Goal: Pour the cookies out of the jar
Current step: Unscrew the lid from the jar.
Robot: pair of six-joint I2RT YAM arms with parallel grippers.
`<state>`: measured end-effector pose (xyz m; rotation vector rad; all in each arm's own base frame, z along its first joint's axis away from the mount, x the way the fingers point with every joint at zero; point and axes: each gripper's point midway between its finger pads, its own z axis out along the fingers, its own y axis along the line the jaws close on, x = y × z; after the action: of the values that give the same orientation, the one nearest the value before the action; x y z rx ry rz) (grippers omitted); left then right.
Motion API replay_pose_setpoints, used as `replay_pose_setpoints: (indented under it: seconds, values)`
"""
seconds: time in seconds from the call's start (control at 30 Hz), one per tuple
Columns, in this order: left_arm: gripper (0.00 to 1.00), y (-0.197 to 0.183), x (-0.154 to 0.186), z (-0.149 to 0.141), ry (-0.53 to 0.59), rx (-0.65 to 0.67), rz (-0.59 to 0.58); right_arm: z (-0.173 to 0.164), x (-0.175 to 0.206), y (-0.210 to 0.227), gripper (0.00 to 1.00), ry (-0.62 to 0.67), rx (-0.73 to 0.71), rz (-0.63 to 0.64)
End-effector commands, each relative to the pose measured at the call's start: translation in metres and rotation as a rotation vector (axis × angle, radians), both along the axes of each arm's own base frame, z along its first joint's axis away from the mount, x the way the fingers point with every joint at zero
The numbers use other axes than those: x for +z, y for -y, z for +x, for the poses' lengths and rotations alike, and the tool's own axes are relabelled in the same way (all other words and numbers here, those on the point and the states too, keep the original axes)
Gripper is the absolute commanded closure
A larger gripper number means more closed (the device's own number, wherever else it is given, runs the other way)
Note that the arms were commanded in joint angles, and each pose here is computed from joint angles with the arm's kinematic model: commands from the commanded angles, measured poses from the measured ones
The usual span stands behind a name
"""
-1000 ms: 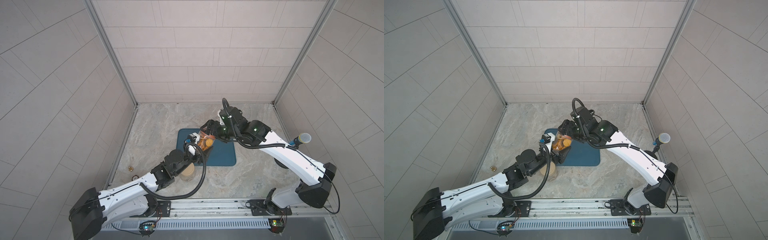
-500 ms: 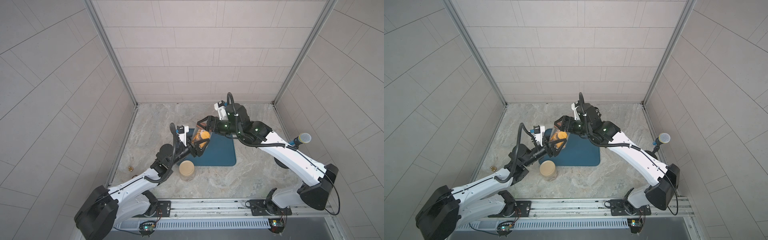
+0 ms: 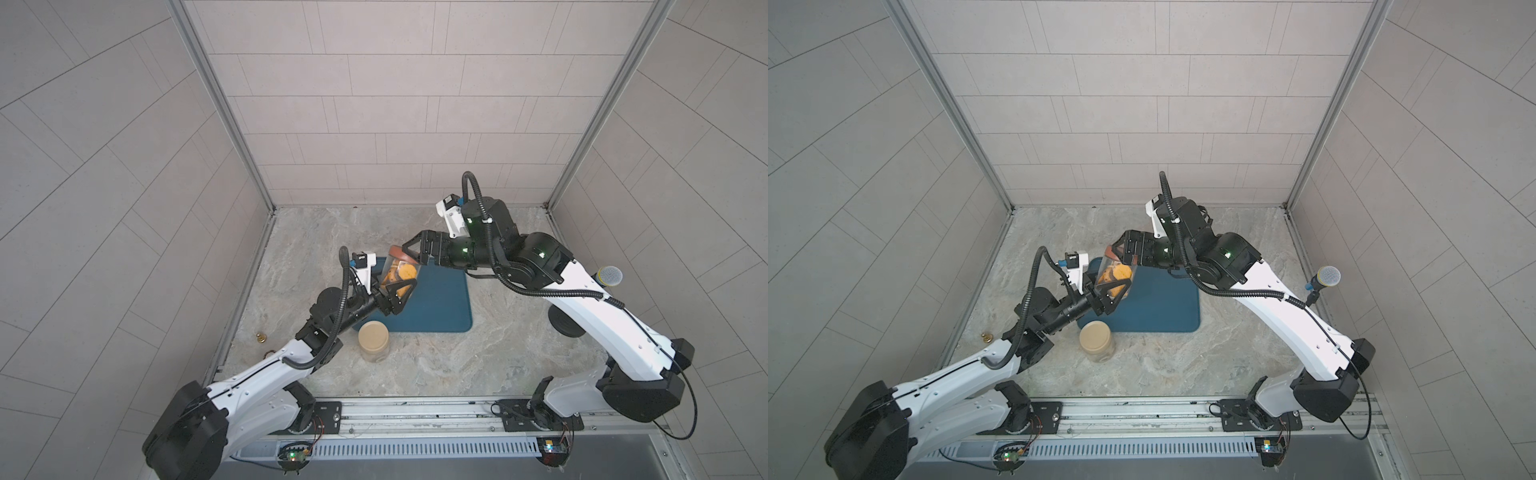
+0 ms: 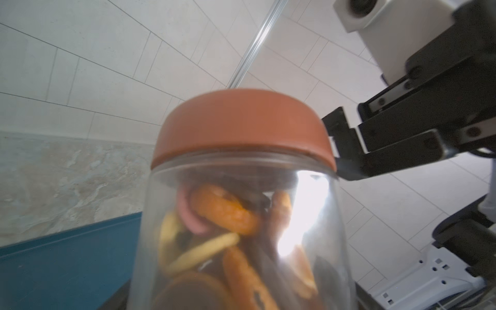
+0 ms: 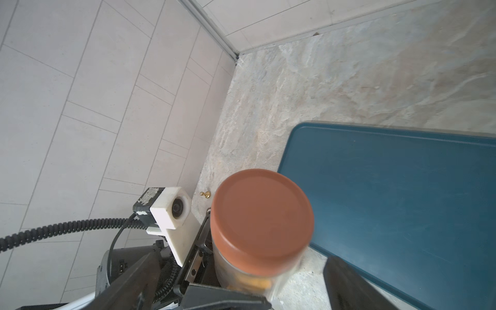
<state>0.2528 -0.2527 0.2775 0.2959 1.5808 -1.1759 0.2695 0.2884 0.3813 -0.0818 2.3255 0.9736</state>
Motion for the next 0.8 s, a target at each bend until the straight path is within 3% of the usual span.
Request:
replay_pose_setpoints:
  seconds: [0.0, 0.27, 0.77]
  values:
    - [1.0, -0.016, 0.048, -0.005, 0.195, 0.085, -0.021, -0.004, -0.012, 0.019, 0.0, -0.055, -0.084, -0.117]
    - [1.0, -0.007, 0.045, -0.019, 0.298, 0.118, 0.151, -0.007, -0.019, -0.017, 0.0, -0.108, -0.089, -0.067]
    - [1.0, -0.008, 0.054, -0.024, 0.348, 0.179, 0.167, 0.001, -0.046, -0.018, 0.0, -0.176, -0.199, -0.029]
